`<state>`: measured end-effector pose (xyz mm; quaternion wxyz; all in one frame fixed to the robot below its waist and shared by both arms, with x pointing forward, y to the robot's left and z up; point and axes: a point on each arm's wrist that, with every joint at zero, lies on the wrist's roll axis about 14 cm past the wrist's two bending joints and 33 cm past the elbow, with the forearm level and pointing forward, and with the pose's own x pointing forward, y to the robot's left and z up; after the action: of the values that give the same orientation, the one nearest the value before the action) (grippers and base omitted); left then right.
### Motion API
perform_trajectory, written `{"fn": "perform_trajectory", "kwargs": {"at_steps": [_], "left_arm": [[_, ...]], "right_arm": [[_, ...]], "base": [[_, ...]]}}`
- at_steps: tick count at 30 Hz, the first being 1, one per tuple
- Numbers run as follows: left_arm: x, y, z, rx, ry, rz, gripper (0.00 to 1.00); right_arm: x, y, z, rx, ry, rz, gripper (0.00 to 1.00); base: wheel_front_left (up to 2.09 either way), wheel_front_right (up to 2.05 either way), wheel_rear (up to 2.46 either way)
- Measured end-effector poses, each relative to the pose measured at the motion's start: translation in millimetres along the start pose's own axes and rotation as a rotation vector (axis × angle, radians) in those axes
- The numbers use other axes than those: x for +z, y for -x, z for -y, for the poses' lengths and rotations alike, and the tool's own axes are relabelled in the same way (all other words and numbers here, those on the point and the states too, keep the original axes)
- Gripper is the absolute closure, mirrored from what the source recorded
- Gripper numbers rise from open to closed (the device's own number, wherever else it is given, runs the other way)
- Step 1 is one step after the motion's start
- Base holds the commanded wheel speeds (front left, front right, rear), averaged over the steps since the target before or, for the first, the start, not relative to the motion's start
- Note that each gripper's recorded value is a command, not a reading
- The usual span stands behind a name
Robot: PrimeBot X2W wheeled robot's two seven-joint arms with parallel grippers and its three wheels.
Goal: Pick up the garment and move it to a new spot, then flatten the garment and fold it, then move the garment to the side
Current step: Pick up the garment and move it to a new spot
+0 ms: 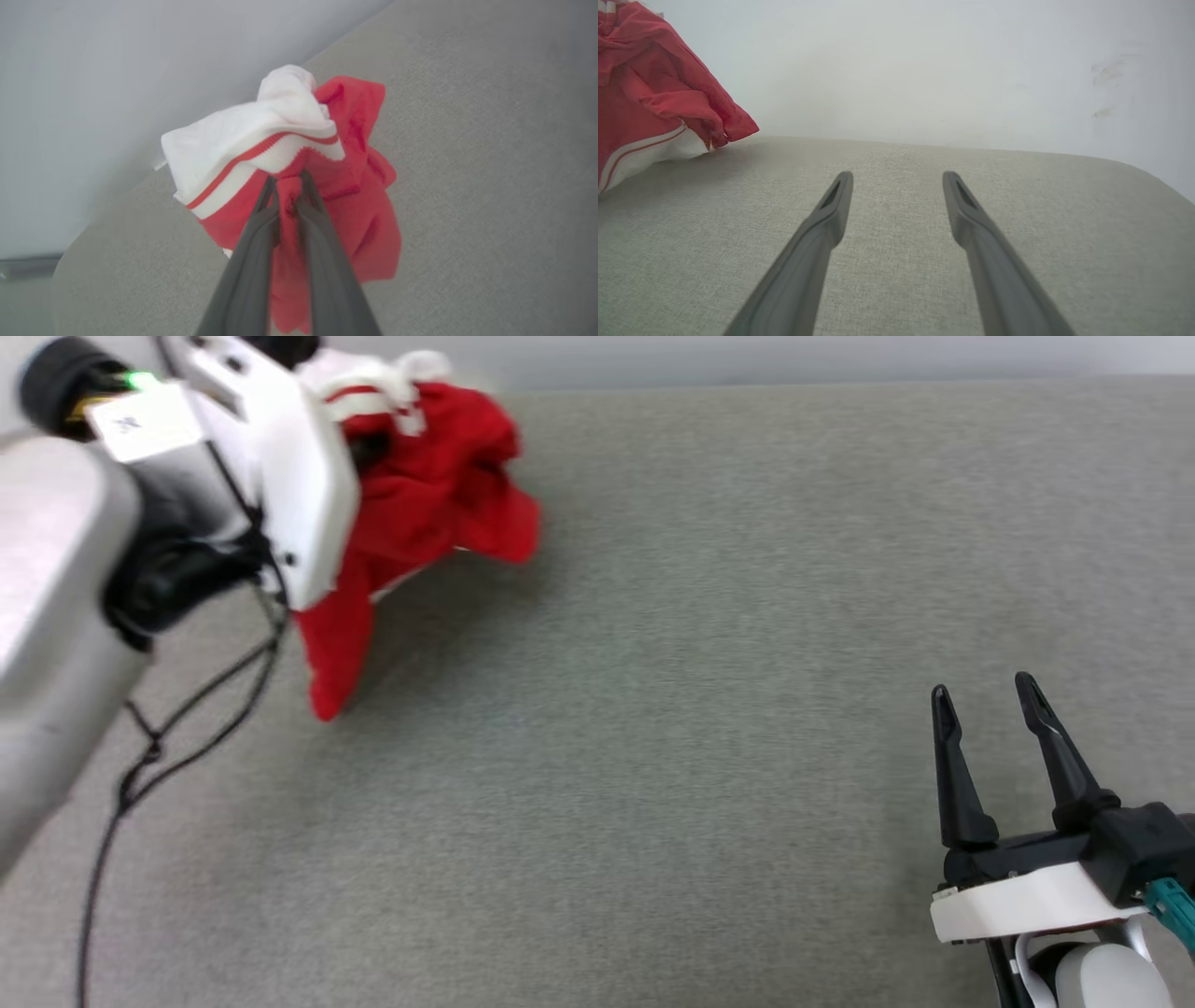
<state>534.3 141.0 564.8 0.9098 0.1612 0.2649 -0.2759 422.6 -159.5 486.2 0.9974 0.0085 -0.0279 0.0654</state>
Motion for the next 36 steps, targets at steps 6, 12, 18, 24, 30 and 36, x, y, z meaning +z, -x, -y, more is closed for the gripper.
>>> {"fn": "perform_trajectory", "kwargs": {"at_steps": [6,12,18,24,30,36], "left_arm": [[44.4,-29.2,92.3,-0.229,-0.119,0.107,1.00],[55.0,-47.5,185.9,-0.458,-0.220,0.156,1.00],[18.2,-61.2,255.7,-0.647,-0.238,0.105,1.00],[-43.2,-66.7,301.8,-0.765,-0.175,-0.023,1.00],[-98.3,-47.8,343.0,-0.856,-0.156,-0.152,1.00],[-84.6,-46.3,342.5,-0.823,-0.131,-0.043,0.00]], "right_arm": [[10.1,21.8,28.8,-0.093,0.003,0.010,0.00],[14.0,40.9,54.6,-0.178,0.013,0.007,0.00],[8.0,46.7,65.2,-0.213,0.016,-0.016,0.00],[-0.9,43.1,67.8,-0.218,0.015,-0.039,0.00],[-8.8,34.1,64.1,-0.202,0.009,-0.054,0.00],[-6.9,31.5,57.6,-0.182,0.004,-0.047,0.00]], "base": [[0.00,0.00,0.00],[0.00,0.00,0.00],[0.00,0.00,0.00],[0.00,0.00,0.00],[0.00,0.00,0.00],[0.00,0.00,0.00]]}}
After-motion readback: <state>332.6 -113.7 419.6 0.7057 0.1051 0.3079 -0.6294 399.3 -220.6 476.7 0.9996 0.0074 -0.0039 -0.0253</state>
